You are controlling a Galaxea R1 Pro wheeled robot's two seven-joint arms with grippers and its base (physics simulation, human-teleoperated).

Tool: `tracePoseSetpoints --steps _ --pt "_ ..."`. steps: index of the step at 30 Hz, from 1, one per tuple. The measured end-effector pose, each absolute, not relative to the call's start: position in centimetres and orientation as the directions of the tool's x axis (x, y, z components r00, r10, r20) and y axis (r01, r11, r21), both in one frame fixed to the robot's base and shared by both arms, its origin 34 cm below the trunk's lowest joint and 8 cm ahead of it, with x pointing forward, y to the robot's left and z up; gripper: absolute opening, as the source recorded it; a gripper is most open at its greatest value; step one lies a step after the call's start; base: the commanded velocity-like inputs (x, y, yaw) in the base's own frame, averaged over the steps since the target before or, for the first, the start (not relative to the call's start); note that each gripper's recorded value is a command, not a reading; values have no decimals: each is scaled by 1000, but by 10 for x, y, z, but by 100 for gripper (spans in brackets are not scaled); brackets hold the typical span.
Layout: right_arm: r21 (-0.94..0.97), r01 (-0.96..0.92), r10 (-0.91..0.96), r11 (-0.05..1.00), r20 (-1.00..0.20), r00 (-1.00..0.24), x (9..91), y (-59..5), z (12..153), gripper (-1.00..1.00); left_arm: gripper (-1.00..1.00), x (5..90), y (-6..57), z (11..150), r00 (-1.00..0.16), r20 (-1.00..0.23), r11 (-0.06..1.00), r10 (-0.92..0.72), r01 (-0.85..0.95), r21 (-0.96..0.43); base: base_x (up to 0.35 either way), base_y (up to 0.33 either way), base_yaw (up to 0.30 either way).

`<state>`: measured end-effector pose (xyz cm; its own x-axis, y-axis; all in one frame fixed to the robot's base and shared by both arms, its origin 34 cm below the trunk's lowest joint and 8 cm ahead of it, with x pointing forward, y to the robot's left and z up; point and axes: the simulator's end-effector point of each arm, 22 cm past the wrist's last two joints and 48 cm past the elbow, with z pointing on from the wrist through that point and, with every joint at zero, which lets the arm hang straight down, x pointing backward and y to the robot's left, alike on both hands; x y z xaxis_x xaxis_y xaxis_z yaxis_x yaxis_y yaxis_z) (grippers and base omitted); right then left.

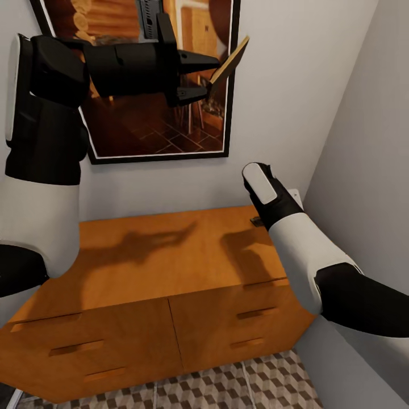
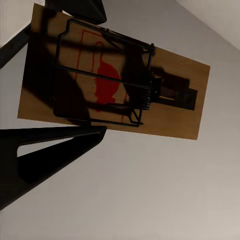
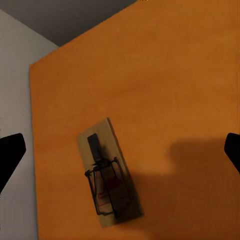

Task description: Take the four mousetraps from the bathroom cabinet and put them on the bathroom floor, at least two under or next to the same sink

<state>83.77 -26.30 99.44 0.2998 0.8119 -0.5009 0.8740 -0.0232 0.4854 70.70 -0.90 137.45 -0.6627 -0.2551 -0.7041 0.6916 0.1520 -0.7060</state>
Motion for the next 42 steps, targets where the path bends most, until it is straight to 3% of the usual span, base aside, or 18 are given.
tracePoseSetpoints --steps 11,21,34,42 --pt "478 878 802 -7 -521 291 837 -263 993 100 -100 706 -14 1369 -664 -708 163 -240 691 -704 0 0 0" --pt "449 888 734 99 -635 239 838 -259 992 100 -100 706 -15 1369 -664 -709 163 -238 693 -703 0 0 0" --pt "406 908 715 106 -665 214 834 -263 980 100 -100 705 -15 1369 -664 -710 162 -237 693 -702 0 5 0" --pt "405 908 715 106 -666 214 833 -263 980 100 -100 704 -15 1370 -664 -710 159 -236 694 -702 64 218 0"
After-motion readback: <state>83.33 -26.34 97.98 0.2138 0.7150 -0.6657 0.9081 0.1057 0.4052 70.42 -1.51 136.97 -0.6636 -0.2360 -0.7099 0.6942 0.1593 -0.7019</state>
